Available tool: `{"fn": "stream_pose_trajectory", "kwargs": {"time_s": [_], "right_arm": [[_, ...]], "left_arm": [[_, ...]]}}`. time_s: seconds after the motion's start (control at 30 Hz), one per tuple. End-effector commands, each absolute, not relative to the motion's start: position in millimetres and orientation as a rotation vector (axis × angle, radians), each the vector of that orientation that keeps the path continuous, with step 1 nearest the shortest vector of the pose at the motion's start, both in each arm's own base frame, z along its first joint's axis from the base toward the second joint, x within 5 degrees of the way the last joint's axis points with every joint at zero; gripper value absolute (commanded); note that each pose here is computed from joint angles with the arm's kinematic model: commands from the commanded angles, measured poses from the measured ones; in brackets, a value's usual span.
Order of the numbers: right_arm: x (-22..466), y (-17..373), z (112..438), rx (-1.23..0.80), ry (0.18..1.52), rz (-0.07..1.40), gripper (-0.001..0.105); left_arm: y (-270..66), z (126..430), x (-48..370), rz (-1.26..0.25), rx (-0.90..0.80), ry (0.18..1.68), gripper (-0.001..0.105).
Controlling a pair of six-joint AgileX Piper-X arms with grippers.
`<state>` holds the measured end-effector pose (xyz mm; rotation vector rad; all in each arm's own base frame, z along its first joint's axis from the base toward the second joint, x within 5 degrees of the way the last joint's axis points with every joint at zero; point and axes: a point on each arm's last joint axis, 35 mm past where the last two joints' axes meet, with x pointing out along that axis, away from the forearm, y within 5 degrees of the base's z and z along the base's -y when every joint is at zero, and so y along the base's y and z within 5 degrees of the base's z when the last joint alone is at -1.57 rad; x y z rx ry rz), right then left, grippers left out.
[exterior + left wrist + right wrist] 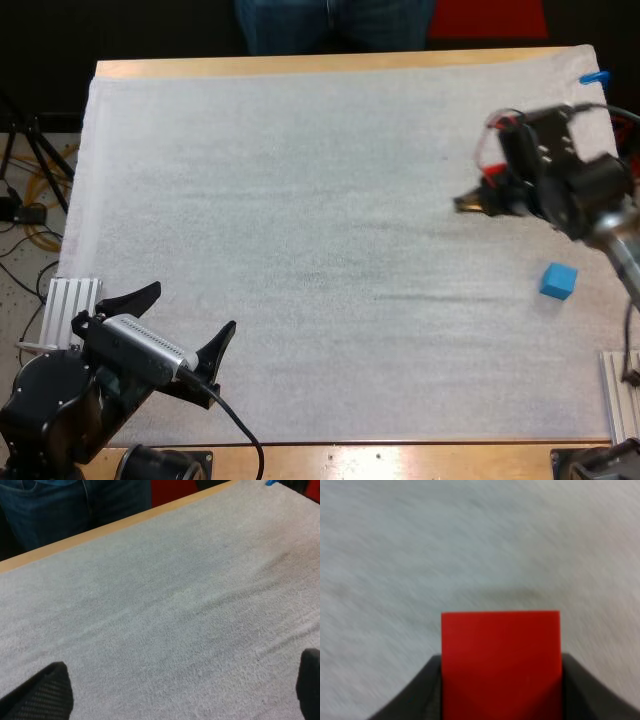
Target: Stack red cube on blue cube
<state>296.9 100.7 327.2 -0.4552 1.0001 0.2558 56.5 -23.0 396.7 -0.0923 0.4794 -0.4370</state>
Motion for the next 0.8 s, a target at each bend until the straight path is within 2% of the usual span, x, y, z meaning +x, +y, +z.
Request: {"fn": "stream_pose_trajectory", "kwargs": {"time_s": [0.0, 0.17, 0.33, 0.47, 0.77], "right_arm": [[289, 89, 329, -0.439, 0.983, 0.226, 0.012], [265, 52, 307, -0.392, 1.019, 0.134, 0.012], [254, 31, 283, -0.369, 1.099, 0.095, 0.012], [247, 27, 264, -0.367, 1.153, 0.095, 0.012], [242, 27, 233, -0.276, 1.149, 0.063, 0.012]], "left_arm": [[-23, 398, 56, -0.437, -0.100, 0.481, 0.087], [-23, 398, 56, -0.437, -0.100, 0.481, 0.087], [-23, 398, 56, -0.437, -0.100, 0.481, 0.087], [-23, 398, 56, -0.437, -0.100, 0.481, 0.087], [-23, 398, 56, -0.437, -0.100, 0.481, 0.087]]}}
